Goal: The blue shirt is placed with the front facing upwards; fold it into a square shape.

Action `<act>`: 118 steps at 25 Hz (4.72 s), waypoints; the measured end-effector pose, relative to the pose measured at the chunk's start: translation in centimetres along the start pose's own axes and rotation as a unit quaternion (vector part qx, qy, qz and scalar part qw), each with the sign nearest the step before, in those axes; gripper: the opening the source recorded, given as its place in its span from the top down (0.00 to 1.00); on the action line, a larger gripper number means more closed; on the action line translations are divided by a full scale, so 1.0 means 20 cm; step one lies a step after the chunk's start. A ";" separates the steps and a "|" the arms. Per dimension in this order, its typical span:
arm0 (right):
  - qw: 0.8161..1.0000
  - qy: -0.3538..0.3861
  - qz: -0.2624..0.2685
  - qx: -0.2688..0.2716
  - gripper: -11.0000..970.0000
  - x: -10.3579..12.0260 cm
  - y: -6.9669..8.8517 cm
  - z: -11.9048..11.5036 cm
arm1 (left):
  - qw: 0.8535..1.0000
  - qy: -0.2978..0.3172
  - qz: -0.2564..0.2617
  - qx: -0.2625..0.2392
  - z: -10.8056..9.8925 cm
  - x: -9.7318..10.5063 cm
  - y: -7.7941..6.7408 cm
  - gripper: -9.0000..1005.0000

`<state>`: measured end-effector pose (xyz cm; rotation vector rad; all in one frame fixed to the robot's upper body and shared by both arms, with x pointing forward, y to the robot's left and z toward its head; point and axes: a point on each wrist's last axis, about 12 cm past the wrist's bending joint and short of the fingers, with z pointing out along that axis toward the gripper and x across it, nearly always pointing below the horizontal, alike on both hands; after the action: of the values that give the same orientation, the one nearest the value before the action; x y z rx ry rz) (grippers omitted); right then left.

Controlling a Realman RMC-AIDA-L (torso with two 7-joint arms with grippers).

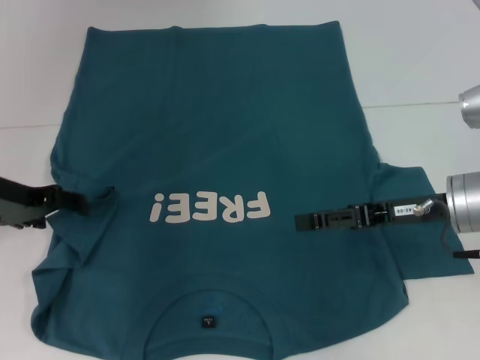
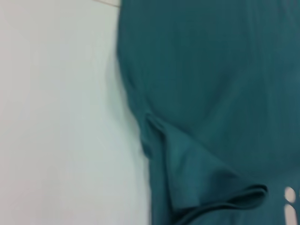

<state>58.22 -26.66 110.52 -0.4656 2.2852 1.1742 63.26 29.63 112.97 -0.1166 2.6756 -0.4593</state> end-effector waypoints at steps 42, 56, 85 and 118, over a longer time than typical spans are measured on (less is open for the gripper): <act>1.000 -0.003 0.007 0.003 0.06 0.01 -0.02 -0.02 | 0.999 -0.006 0.009 0.048 0.02 0.00 -0.04 0.94; 1.000 -0.003 0.008 0.003 0.06 0.01 -0.02 -0.02 | 0.992 0.004 0.009 0.130 0.07 0.03 -0.19 0.98; 1.000 -0.003 0.012 0.007 0.06 0.01 -0.02 -0.01 | 0.988 -0.016 -0.033 0.150 0.15 0.05 -0.16 0.84; 1.000 -0.005 0.020 0.008 0.06 0.03 -0.03 -0.02 | 0.973 -0.104 -0.155 0.136 0.21 0.11 0.05 0.13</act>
<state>58.01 -27.35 109.98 -0.4092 2.3042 1.1739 63.10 29.06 108.11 -0.4774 2.3686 -0.8570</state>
